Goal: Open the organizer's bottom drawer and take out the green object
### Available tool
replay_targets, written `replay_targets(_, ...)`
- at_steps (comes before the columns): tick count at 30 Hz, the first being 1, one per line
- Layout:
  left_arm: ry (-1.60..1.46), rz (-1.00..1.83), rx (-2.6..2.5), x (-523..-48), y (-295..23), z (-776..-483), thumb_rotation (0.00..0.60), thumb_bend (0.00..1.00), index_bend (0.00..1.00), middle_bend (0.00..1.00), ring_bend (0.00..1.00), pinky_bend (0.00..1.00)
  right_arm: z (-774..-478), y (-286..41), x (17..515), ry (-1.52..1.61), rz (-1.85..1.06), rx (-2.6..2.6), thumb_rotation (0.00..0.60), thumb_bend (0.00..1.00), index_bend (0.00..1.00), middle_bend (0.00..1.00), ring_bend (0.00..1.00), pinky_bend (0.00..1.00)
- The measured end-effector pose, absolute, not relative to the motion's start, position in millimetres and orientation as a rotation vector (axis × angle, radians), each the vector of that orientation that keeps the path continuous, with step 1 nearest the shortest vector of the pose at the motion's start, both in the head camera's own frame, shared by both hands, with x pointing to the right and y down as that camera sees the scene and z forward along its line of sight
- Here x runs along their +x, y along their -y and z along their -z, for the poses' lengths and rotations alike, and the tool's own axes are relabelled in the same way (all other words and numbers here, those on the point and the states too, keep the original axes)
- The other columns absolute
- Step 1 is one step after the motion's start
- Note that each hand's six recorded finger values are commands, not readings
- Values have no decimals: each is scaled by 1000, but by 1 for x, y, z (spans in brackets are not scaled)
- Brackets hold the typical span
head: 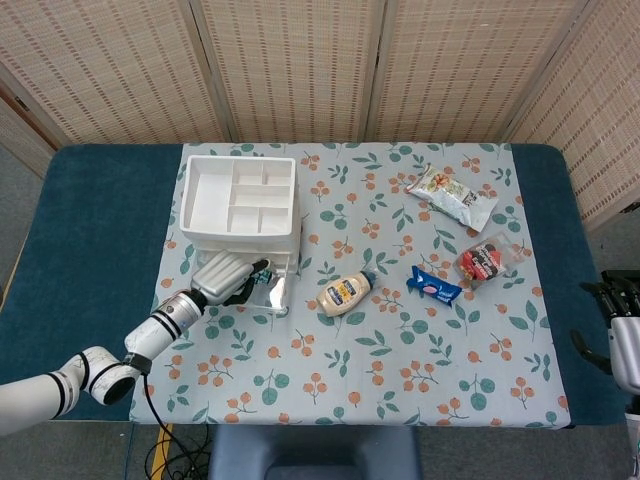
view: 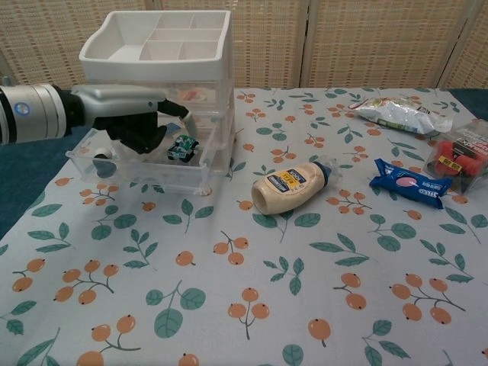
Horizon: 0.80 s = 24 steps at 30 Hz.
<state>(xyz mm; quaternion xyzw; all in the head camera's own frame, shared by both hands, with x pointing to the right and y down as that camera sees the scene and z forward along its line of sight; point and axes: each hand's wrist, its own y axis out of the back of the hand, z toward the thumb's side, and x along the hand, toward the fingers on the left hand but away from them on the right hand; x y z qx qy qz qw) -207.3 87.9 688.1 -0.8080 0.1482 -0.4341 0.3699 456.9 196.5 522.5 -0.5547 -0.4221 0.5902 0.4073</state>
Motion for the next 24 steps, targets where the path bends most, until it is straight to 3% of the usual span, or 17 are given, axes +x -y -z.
replay_targets(24,-338,1188,-2020,-215,-92,-699,600,781,258,996,1000,1000,-523,-196,458,1066,-1489,-1397,600,290,201,267,163,254)
